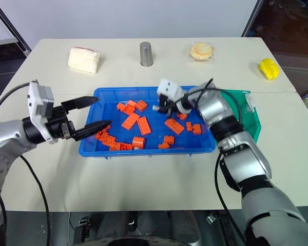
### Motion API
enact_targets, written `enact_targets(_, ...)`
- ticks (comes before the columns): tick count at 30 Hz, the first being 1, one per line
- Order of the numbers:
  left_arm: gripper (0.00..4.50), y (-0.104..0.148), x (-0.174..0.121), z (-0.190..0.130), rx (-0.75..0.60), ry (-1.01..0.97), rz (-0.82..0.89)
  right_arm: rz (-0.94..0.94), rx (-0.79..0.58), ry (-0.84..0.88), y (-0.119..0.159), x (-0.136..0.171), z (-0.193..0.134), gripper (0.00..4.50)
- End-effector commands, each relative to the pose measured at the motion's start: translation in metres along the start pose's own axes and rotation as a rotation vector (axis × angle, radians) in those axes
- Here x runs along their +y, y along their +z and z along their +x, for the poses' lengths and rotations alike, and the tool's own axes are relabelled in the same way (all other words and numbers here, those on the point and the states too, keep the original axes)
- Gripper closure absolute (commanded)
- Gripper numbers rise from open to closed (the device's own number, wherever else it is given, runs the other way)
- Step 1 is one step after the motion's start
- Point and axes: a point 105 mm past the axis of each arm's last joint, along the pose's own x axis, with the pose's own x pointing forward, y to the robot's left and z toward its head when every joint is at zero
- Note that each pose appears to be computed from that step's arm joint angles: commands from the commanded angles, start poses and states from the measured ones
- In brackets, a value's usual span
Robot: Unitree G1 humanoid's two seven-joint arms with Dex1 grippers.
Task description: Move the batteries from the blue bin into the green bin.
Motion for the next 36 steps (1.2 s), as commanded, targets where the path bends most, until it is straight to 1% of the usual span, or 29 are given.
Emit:
enact_targets(1,0.00,0.009,0.009,0.011,-0.040,-0.038,0.035,-0.058,-0.103,-0.188,0.044,-0.037,-0.066,4.43)
enact_targets(2,0.00,0.009,0.011,0.014,-0.040,-0.050,0.041,-0.061,-0.101,-0.209,0.045,-0.040,-0.075,4.43)
enact_targets(5,0.00,0.008,0.018,0.026,-0.052,-0.086,0.040,-0.023,-0.060,-0.290,0.031,-0.047,-0.105,4.43)
enact_targets(7,0.00,0.003,0.022,0.035,-0.041,-0.115,0.047,0.037,-0.011,-0.360,0.008,-0.052,-0.130,4.43)
enact_targets(9,0.00,-0.004,0.023,0.043,-0.016,-0.149,0.062,0.092,0.047,-0.424,-0.015,-0.050,-0.154,4.43)
enact_targets(10,0.00,-0.007,0.022,0.046,-0.005,-0.165,0.070,0.110,0.068,-0.445,-0.022,-0.048,-0.163,4.43)
enact_targets(15,0.00,-0.018,0.024,0.055,0.034,-0.214,0.098,0.188,0.124,-0.477,-0.044,-0.026,-0.186,4.43)
enact_targets(18,0.00,-0.021,0.024,0.059,0.032,-0.230,0.098,0.209,0.168,-0.499,-0.057,-0.018,-0.190,4.43)
enact_targets(20,0.00,-0.021,0.023,0.060,0.028,-0.241,0.097,0.240,0.164,-0.497,-0.061,-0.014,-0.189,4.43)
enact_targets(21,0.00,-0.021,0.023,0.061,0.027,-0.244,0.098,0.251,0.165,-0.494,-0.064,-0.012,-0.188,3.63)
enact_targets(22,0.00,-0.021,0.023,0.061,0.026,-0.246,0.099,0.259,0.169,-0.492,-0.067,-0.011,-0.188,3.31)
enact_targets(25,0.00,-0.020,0.023,0.060,0.024,-0.248,0.101,0.270,0.176,-0.496,-0.072,-0.010,-0.189,2.00)
enact_targets(26,0.00,-0.020,0.023,0.060,0.022,-0.245,0.102,0.270,0.176,-0.509,-0.073,-0.013,-0.190,1.39)
enact_targets(28,0.00,-0.018,0.024,0.058,0.019,-0.238,0.103,0.261,0.162,-0.528,-0.070,-0.018,-0.190,0.36)
enact_targets(29,0.00,-0.016,0.026,0.058,0.014,-0.227,0.106,0.256,0.137,-0.537,-0.065,-0.021,-0.189,0.09)
enact_targets(33,0.00,-0.003,0.040,0.053,-0.046,-0.118,0.125,0.245,0.012,-0.553,-0.046,-0.031,-0.187,0.09)
enact_targets(36,0.00,0.005,0.056,0.041,-0.076,0.006,0.136,0.246,-0.055,-0.575,-0.043,-0.038,-0.192,0.09)
